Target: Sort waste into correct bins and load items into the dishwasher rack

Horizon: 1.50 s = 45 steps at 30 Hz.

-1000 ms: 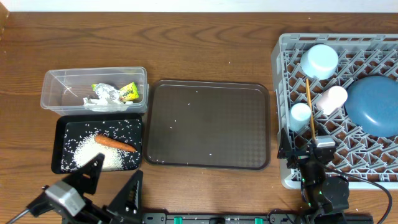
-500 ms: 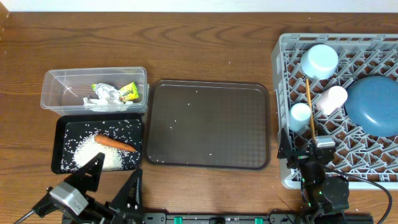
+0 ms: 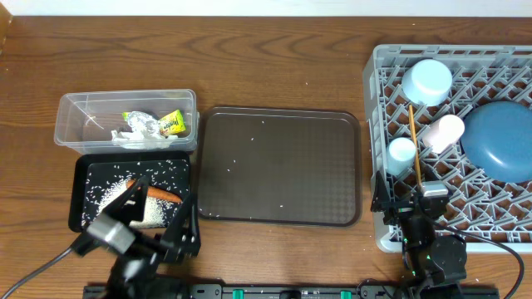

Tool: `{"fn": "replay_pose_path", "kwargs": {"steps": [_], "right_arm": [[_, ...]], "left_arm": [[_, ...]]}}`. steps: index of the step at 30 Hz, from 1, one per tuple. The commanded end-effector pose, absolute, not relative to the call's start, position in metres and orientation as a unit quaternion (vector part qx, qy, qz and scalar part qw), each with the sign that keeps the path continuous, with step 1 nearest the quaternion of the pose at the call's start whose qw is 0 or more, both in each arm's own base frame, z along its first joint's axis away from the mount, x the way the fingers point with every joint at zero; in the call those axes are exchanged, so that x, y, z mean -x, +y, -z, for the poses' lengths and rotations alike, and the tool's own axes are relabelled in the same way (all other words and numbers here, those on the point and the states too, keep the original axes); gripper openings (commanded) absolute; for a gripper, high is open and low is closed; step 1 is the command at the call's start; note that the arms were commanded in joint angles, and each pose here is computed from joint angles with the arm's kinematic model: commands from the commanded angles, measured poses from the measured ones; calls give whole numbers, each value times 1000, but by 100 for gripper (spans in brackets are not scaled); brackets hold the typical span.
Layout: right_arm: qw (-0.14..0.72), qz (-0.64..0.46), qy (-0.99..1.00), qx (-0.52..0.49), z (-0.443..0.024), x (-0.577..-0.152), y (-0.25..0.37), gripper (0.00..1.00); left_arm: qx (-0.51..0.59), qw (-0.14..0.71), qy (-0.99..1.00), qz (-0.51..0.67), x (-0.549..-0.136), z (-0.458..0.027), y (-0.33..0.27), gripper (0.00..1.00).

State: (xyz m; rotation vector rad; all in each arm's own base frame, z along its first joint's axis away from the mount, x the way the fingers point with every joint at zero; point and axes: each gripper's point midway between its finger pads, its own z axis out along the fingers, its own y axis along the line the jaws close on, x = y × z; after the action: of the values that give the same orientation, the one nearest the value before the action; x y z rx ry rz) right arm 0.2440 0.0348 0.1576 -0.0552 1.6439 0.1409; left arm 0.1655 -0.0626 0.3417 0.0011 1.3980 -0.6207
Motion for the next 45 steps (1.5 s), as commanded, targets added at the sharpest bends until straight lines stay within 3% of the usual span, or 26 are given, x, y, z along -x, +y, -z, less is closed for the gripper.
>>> {"fn": "replay_pose_path", "kwargs": {"steps": [1, 11, 19, 25, 33, 45], "right_arm": [[679, -54, 731, 26, -157, -244, 32, 99], [679, -54, 731, 26, -157, -244, 32, 99], [679, -54, 731, 26, -157, -244, 32, 99], [679, -54, 731, 26, -157, -244, 32, 99], [679, -54, 731, 26, -157, -244, 32, 99], [679, -54, 731, 26, -157, -244, 32, 99]], "left_arm": [[12, 724, 634, 273, -185, -319, -61, 98], [4, 771, 573, 278, -219, -270, -64, 98], [65, 768, 592, 233, -233, -246, -40, 98], [115, 743, 635, 175, -243, -215, -12, 98], [115, 646, 749, 93, -244, -138, 0, 98], [128, 659, 738, 62, -244, -144, 12, 98]]}}
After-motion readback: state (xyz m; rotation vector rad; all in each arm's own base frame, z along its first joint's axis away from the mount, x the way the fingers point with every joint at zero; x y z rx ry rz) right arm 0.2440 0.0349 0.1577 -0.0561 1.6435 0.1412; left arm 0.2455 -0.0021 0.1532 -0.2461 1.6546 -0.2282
